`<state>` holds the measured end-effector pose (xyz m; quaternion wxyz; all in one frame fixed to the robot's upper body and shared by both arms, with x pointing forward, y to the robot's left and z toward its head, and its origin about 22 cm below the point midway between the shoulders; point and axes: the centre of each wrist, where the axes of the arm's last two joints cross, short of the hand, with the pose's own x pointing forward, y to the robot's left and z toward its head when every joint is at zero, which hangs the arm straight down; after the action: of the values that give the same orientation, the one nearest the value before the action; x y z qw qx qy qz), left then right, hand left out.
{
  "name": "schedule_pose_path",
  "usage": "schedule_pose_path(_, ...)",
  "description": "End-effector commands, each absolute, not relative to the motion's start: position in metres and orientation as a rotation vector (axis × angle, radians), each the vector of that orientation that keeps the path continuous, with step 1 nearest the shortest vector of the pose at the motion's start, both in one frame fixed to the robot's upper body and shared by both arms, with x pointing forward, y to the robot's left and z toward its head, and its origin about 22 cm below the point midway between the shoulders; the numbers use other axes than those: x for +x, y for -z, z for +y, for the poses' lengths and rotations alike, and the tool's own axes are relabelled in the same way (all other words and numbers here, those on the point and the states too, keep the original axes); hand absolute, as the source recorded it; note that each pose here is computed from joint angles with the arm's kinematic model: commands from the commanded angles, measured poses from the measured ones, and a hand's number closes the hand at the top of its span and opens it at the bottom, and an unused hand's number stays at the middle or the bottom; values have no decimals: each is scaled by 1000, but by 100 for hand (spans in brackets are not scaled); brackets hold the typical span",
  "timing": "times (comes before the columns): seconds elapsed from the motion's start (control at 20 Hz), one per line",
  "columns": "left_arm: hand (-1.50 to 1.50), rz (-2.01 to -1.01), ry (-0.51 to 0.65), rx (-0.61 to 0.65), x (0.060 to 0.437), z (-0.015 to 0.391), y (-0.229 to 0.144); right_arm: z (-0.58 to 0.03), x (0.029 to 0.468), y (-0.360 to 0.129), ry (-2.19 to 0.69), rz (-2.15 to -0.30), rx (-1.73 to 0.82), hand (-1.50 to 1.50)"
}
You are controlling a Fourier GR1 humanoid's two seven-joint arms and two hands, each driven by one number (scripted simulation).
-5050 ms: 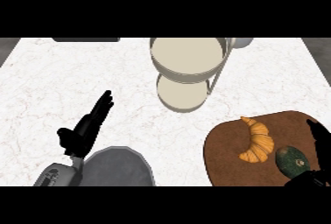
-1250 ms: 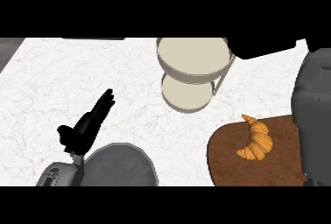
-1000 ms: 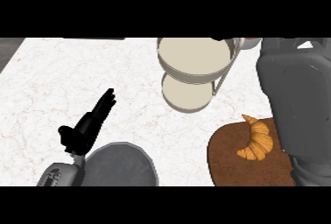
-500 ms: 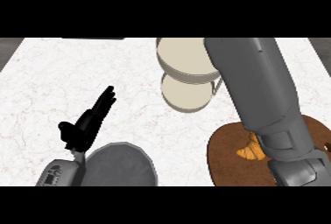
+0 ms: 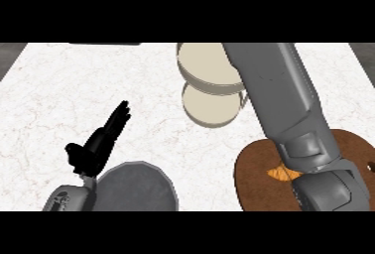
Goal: Pick the squash from the cutting board and place it in the tiered basket
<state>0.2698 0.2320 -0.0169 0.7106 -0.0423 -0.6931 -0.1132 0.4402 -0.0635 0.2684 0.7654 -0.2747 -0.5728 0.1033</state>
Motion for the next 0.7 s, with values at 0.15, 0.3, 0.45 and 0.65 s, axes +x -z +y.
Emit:
schedule_pose_path(0.15,0,-1538,237,-98,280,237,11,-69,445,-260,-45,-1150,-375,-150)
schedule_pose_path(0.3,0,-1538,249,-102,263,228,18,-64,444,-266,31,-1202,-387,-150)
schedule_pose_path(0.45,0,-1525,226,-82,258,221,22,-69,441,-264,135,-1285,-502,-150)
schedule_pose_path(0.65,0,-1509,207,-56,267,249,22,-103,446,-285,249,-1312,-741,-150)
